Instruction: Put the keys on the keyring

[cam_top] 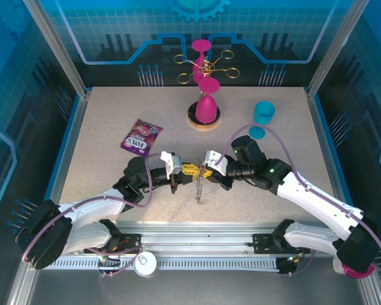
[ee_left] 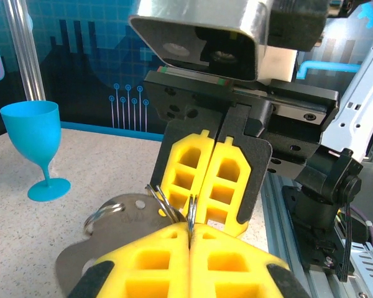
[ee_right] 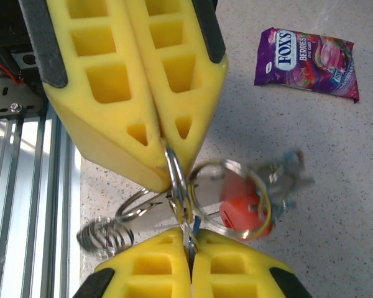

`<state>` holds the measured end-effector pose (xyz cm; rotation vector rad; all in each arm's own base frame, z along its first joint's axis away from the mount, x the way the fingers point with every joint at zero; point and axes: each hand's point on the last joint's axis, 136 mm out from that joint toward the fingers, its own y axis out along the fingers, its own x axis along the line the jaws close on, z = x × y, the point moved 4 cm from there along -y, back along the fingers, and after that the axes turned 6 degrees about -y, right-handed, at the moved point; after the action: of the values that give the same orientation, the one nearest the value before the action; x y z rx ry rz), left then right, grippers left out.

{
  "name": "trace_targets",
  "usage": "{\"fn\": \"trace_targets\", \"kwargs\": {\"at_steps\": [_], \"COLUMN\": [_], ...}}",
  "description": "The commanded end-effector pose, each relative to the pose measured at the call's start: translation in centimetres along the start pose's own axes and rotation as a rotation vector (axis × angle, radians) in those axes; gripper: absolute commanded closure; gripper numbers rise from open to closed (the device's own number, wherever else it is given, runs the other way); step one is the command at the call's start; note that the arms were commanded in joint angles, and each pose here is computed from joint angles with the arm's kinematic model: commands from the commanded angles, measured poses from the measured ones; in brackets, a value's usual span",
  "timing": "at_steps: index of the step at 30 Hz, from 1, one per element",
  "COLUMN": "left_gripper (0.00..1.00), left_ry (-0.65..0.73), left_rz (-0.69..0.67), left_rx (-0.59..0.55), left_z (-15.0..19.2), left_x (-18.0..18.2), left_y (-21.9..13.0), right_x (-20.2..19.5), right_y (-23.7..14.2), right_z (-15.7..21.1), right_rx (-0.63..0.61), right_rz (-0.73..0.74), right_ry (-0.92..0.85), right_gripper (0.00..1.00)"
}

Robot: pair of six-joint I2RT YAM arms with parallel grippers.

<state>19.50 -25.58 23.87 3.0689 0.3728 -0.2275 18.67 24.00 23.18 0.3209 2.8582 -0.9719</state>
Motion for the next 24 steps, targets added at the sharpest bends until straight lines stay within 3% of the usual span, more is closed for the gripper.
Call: {"fn": "trace_targets", "kwargs": {"at_steps": [1,15,24], "left_gripper": [1.00,1.00,1.00], "left_ry": [0.051,0.068,0.091], "left_rz": [0.032,0.033,-0.008], "left_rx": [-0.056,-0.012,-0.008], "left_z": [-1.4,-0.5,-0.5], "left_x": [-0.6,-0.5,-0.3], "left_y": [0.0,0.3,-0.2], "right_x": [1.3,1.3,-0.3], "right_y": [0.1,0.2,-0.9], "right_z": [-0.2,-1.7,0.7], "right_rx": [0.048,0.022,0.116], "right_rz": [-0.088,-0.111,0.028], "right_ry": [-0.045,-0.088,-0.025], "right_gripper": [1.00,1.00,1.00]}}
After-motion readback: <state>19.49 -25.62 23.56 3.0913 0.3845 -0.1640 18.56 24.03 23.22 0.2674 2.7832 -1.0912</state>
